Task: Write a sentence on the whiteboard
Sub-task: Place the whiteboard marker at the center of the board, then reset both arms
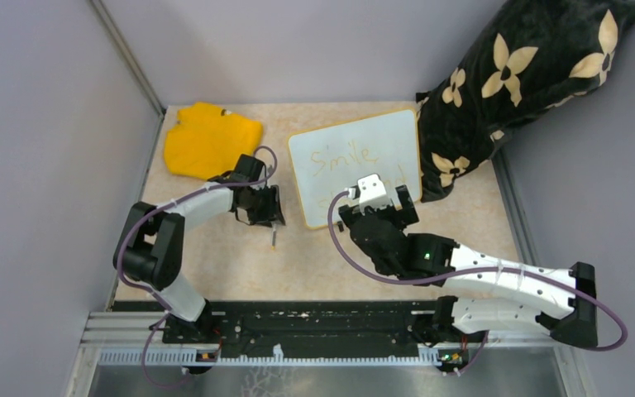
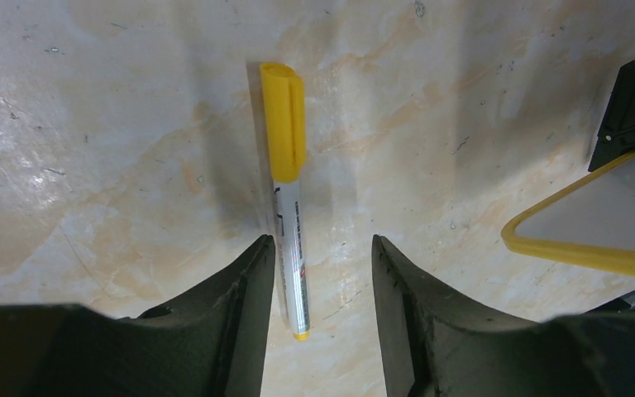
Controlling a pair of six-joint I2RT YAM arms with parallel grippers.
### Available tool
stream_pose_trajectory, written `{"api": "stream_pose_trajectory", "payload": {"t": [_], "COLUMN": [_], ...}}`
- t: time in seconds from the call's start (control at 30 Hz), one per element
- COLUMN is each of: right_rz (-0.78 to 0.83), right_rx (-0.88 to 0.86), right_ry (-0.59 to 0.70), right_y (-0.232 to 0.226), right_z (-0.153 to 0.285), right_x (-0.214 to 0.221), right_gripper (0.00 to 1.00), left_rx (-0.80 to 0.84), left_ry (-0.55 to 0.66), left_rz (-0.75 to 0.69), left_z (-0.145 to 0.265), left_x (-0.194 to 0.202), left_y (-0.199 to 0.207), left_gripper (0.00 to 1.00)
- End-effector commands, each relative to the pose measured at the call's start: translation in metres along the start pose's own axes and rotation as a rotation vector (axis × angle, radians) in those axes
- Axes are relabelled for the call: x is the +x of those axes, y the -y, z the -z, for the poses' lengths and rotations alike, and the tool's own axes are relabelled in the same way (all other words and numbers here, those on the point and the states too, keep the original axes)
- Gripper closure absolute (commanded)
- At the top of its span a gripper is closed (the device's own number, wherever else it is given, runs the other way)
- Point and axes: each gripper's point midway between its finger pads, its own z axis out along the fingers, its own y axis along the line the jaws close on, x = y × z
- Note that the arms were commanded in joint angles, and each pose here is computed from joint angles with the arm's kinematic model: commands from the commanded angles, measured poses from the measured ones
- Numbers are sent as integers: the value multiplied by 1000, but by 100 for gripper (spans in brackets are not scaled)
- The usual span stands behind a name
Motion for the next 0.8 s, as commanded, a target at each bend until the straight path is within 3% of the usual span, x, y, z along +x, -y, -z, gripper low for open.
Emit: {"api": "stream_pose_trajectory", "payload": {"t": [0.0, 0.23, 0.77], "right_rz": [-39, -42, -162], "right_rx": [42, 46, 61], "right_ry": [33, 53, 93], "right_y": [15, 19, 32], "right_z": [3, 4, 10], "right_x": [-17, -26, -25], "right_gripper": [1, 1, 1], "left_rx": [32, 46, 111], "left_ry": [43, 97, 270], "left_rz": [-21, -33, -82], "left_z": [8, 18, 54], "left_x": [-7, -14, -34], "left_y": [6, 10, 27], "left_gripper": [47, 29, 11]}}
